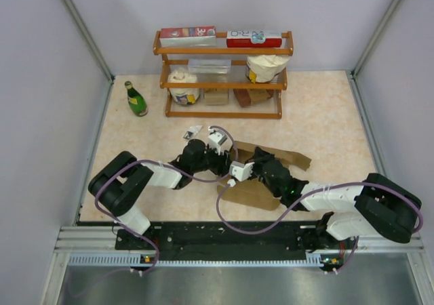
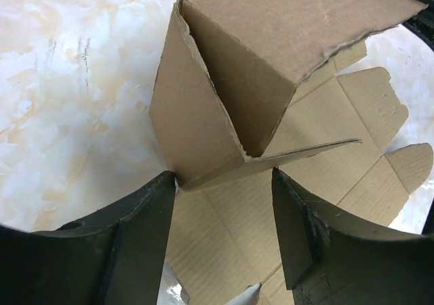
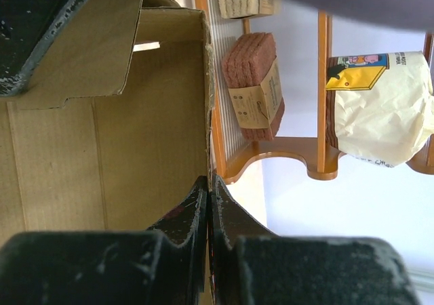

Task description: Fold the paper box

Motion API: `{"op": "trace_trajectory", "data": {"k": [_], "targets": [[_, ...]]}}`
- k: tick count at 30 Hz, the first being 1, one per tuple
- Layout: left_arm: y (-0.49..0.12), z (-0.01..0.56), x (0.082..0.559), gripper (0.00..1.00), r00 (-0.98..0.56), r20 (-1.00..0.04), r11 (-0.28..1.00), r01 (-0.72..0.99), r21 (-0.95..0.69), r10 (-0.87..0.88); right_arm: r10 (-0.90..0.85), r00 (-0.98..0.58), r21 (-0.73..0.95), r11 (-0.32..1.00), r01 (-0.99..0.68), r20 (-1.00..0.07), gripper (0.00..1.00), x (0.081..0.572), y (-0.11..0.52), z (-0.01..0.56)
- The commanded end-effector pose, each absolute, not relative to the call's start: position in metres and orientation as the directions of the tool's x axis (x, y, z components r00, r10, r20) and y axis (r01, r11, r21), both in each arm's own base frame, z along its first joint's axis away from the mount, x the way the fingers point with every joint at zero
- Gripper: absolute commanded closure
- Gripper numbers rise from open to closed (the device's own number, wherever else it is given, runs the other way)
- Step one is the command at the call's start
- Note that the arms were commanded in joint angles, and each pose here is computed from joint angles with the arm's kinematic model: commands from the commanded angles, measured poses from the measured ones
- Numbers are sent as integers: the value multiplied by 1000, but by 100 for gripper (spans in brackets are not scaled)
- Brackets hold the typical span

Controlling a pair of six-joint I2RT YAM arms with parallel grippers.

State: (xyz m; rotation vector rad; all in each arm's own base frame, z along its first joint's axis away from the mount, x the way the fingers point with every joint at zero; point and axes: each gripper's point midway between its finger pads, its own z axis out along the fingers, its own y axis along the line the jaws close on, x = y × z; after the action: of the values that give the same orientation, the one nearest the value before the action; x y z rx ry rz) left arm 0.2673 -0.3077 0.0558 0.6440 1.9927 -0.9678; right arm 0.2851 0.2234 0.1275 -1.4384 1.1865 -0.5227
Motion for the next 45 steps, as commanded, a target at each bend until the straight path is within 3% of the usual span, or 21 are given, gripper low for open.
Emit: {"op": "trace_trajectory", "data": {"k": [1,29,45], "targets": [[-313,69,284,37,-480,-875,613,712,-342,68,-852,402,-917,196,-348,-334,100,283,229,135],[-317,77,305,39,-359,-930,678,704,-212,82,-847,425,-906,142,-398,-320,94,268,231,114],[-322,62,301,43,-327,-941,748,645,-157,85,-844,420,-897,145,-418,-332,84,262,234,109]]}}
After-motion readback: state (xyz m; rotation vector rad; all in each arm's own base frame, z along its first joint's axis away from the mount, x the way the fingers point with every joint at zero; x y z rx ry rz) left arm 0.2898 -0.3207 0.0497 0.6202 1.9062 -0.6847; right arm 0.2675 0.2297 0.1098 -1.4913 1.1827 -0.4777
